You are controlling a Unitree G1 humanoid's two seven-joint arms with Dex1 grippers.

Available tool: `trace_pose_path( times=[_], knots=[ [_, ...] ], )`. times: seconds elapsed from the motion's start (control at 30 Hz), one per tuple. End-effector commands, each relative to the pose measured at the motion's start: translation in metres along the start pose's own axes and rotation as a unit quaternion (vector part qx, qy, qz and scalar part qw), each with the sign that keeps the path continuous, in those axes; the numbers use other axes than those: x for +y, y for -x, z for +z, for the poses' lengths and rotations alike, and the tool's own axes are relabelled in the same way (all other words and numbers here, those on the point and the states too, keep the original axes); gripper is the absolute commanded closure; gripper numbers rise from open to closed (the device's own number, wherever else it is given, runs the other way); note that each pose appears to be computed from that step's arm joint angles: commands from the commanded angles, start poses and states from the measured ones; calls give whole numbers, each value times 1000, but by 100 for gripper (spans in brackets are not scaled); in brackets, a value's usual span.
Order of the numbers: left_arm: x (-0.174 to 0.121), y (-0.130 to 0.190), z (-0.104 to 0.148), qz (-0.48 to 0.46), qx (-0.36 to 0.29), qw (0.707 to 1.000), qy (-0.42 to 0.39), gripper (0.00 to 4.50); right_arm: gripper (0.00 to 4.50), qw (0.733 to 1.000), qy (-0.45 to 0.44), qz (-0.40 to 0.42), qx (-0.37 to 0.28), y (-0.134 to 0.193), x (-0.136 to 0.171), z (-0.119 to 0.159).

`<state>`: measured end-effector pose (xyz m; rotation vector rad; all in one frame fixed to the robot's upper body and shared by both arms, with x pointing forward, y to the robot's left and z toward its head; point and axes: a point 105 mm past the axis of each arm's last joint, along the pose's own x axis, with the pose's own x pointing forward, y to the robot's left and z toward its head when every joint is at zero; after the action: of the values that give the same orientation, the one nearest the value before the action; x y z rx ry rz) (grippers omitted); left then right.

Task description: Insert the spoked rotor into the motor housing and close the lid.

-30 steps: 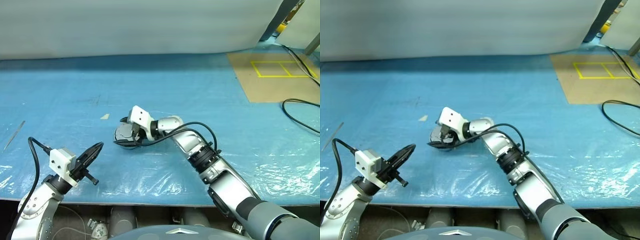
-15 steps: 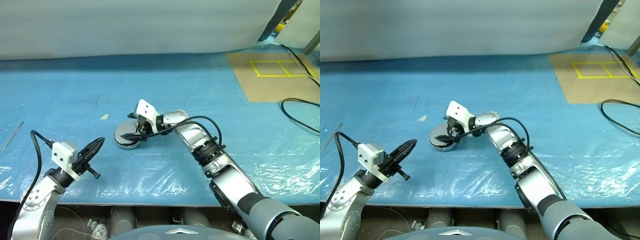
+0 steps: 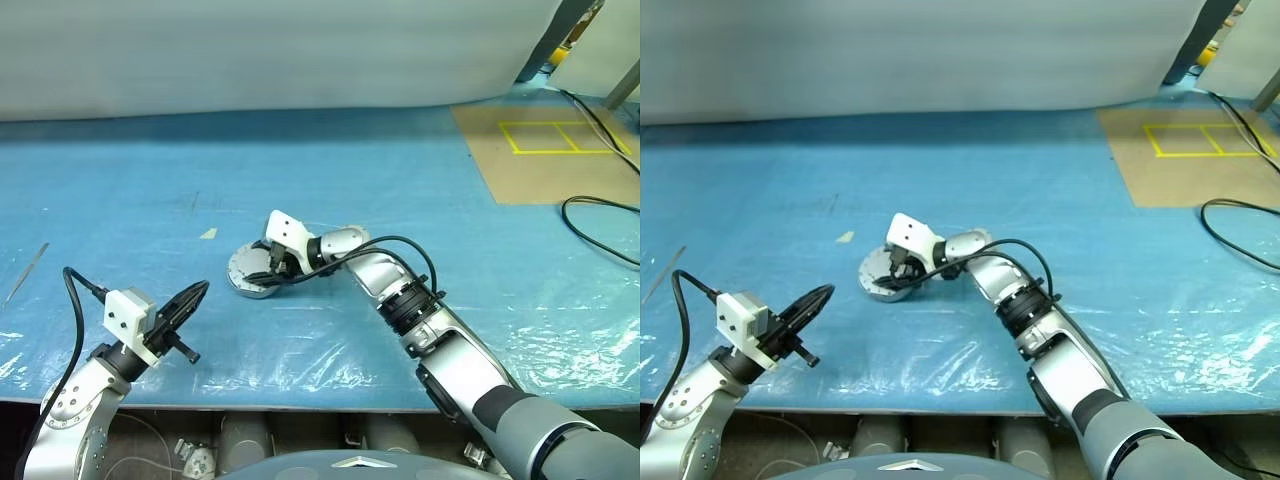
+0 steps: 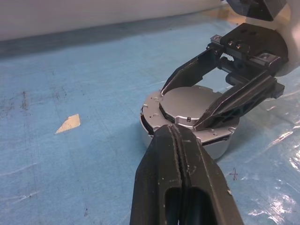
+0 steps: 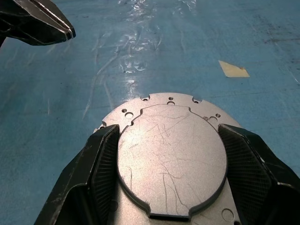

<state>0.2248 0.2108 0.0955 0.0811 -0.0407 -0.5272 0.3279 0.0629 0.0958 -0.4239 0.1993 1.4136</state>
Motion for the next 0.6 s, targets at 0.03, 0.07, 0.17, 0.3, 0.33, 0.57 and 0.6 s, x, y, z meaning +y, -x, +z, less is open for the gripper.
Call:
trace_pose_path(
  times=[0.03, 0.07, 0.17, 0.3, 0.33, 0.57, 0.6],
  knots=[
    [9, 6, 9, 20, -18, 1000, -15, 450, 153, 999, -17, -3, -49, -3, -1, 25],
    [10, 7, 8, 21, -16, 1000, -16, 450, 153, 999, -19, -5, -50, -3, -1, 26],
    [10, 7, 8, 19, -15, 1000, -17, 450, 153, 999, -15, -6, -38, -5, 1, 19],
    [8, 6, 5, 11, -13, 1000, -18, 450, 153, 1000, 10, -8, 0, -5, 5, -3],
    [8, 6, 5, 11, -13, 1000, -19, 450, 153, 1000, 17, -8, 7, -5, 5, -8],
    [7, 3, 4, 7, -14, 1000, -19, 450, 153, 999, 33, -19, 10, 2, -5, -5],
    [7, 3, 4, 6, -15, 1000, -18, 450, 153, 999, 34, -27, 11, 3, -10, -5]
  ],
)
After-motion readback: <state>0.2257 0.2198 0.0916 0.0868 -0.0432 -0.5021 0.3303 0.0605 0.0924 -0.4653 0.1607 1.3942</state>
